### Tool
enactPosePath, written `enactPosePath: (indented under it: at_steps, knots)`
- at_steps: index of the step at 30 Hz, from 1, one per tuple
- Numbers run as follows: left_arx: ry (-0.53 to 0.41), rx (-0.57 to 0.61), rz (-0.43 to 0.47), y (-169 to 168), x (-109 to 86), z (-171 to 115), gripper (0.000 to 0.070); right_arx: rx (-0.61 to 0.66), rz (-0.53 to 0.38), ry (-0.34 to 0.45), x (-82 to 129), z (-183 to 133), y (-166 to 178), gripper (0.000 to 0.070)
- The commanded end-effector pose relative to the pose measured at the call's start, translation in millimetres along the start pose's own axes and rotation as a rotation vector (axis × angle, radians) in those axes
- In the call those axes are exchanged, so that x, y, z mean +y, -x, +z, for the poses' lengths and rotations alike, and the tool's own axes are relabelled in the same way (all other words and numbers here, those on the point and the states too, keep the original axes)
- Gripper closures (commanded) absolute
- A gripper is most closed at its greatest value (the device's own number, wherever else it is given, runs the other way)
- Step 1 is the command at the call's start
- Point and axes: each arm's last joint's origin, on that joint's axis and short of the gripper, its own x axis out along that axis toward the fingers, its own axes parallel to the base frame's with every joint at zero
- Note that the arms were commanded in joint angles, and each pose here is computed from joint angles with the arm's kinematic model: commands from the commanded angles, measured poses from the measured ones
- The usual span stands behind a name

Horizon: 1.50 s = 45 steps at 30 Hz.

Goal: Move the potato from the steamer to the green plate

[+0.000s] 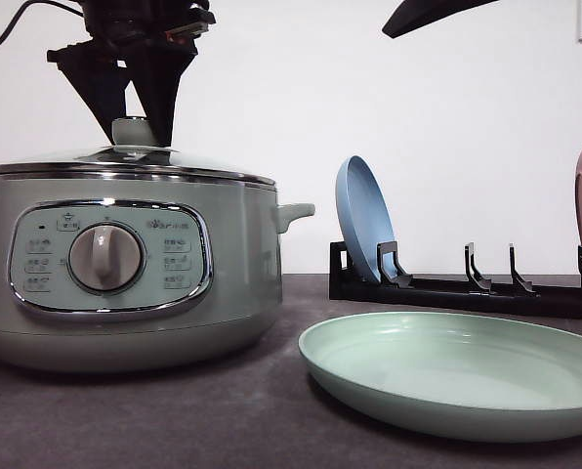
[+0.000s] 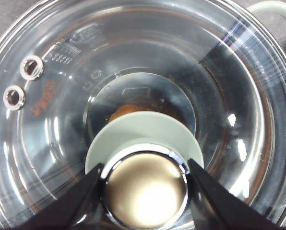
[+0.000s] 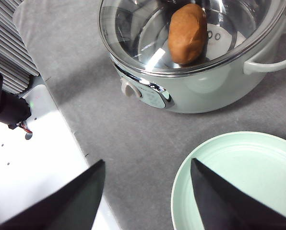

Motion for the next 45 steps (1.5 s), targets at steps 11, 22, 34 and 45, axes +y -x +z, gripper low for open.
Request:
enactPosePath:
  at_steps: [11, 22, 34, 45]
  knots:
    - [0.033, -0.159, 0.01, 46, 7.8, -13, 0.0699, -0.009, 0.004, 0.022, 2, 4, 0, 0.0348]
    - [0.148, -0.347, 0.17, 124, 37.9, -66, 0.0699, -0.027, 0.005, 0.022, 2, 6, 0, 0.0348]
    - [0.369, -0.354, 0.302, 147, 90.7, -103, 0.07, -0.029, 0.002, 0.002, 2, 6, 0, 0.0347]
    - [0.406, -0.358, 0.324, 148, 100.4, -107, 0.07, -0.041, 0.003, -0.022, -1, 20, -7, 0.0258]
